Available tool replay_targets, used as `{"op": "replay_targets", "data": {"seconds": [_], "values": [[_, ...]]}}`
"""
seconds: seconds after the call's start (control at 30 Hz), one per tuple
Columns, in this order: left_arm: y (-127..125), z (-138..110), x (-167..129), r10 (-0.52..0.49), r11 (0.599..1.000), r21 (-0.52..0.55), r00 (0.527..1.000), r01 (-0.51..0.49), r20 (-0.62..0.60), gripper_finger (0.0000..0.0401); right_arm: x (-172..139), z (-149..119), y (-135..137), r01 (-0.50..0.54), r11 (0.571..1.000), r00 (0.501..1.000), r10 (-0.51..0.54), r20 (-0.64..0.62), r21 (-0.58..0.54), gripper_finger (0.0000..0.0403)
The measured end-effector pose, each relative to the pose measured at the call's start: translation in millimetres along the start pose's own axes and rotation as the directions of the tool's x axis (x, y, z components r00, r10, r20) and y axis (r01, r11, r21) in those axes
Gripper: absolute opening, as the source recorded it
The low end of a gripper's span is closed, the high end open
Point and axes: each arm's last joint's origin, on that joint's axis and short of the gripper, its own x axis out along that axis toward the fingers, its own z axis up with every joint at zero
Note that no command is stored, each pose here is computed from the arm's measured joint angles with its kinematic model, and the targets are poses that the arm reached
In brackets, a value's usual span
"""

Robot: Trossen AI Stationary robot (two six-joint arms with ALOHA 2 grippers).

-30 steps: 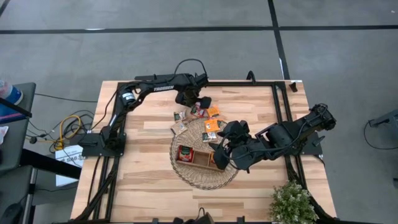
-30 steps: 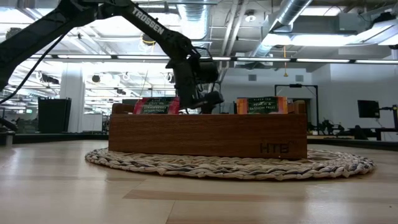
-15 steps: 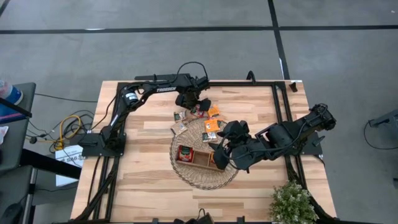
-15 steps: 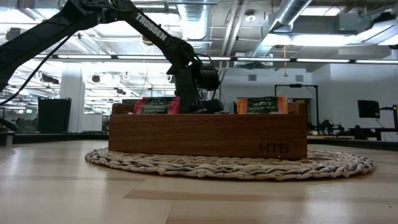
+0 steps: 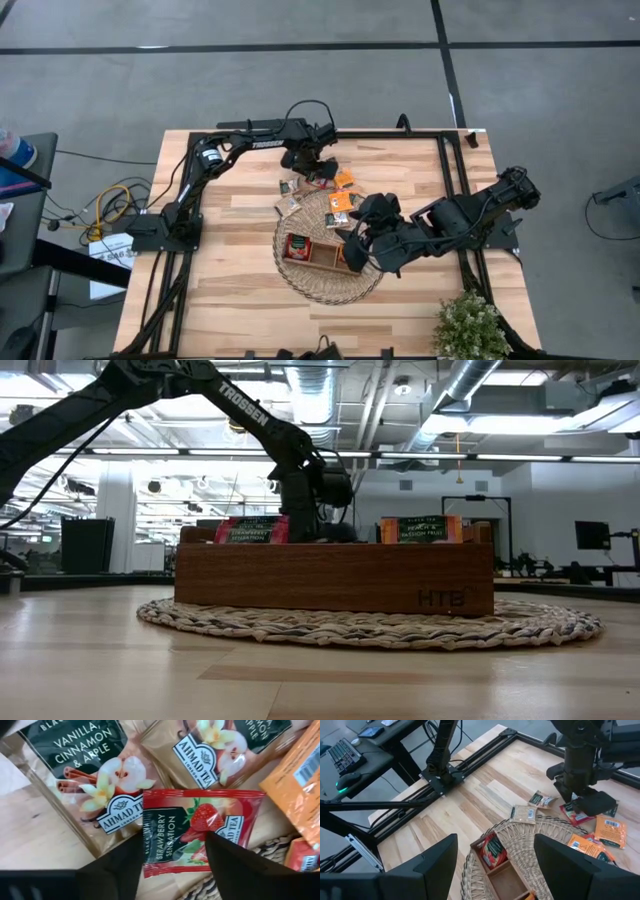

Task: Pick & Place Tea
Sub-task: Put the red tea bag into the left section of the wooden organizer

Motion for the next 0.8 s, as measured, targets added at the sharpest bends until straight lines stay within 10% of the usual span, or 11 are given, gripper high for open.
{"op": "replay_targets", "data": {"seconds": [0.8], "values": [[3.4, -9.6, -9.8, 0.066, 0.994, 0.086, 0.997, -0.062, -0.047, 0.0, -0.1, 0.1, 0.0, 0.001, 1.0, 1.0, -0.001, 0.001, -0.008, 0.0255]]}}
